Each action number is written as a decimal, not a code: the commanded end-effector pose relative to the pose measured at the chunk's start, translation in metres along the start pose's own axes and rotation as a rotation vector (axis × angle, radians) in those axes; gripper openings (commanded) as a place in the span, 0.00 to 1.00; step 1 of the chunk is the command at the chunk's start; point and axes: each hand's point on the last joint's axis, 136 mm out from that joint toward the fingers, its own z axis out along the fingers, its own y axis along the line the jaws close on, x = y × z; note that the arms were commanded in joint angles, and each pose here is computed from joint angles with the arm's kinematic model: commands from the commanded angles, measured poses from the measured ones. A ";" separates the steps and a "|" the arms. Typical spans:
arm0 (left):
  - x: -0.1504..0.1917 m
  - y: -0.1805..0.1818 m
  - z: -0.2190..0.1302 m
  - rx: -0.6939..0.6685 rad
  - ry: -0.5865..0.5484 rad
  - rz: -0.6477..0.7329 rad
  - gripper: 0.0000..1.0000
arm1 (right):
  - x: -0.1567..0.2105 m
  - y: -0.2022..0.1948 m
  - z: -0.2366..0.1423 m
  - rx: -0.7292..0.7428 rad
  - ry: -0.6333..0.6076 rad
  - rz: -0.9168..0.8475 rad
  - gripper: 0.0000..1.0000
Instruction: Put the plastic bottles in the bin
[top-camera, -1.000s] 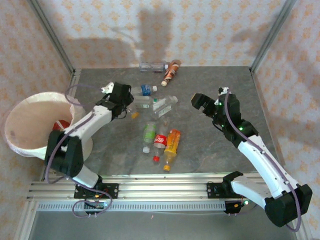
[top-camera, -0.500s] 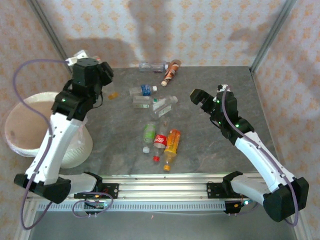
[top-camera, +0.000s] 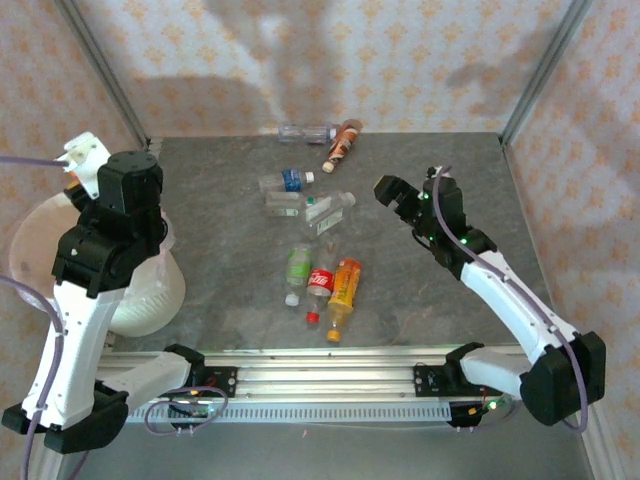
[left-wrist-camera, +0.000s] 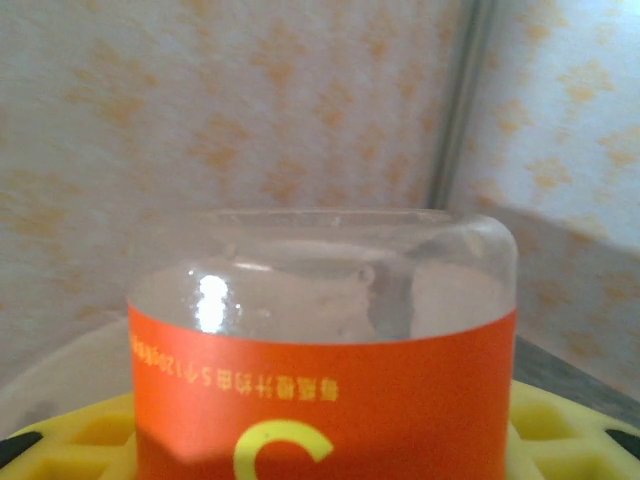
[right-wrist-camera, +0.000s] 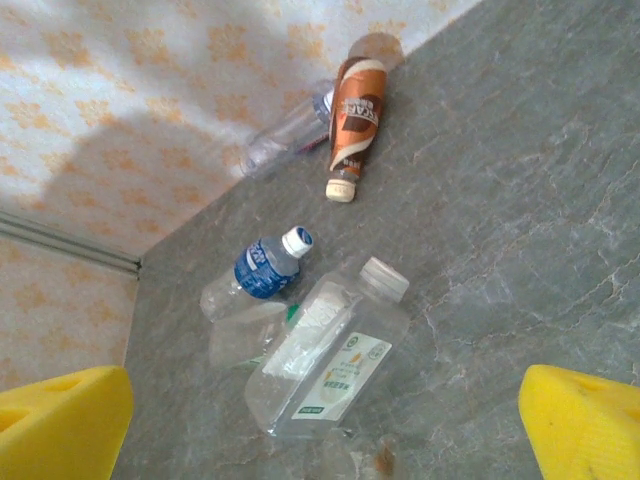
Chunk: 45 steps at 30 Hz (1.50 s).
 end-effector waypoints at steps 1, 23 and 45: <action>0.000 0.032 0.007 -0.213 -0.035 0.103 0.44 | -0.007 0.015 -0.003 -0.035 0.005 0.027 0.99; 0.111 0.145 0.036 -0.556 0.251 0.010 0.48 | -0.016 0.001 -0.009 0.030 -0.061 0.039 0.99; 0.080 0.110 0.032 -0.287 0.245 -0.166 0.94 | -0.011 -0.015 -0.004 0.092 -0.069 0.059 0.99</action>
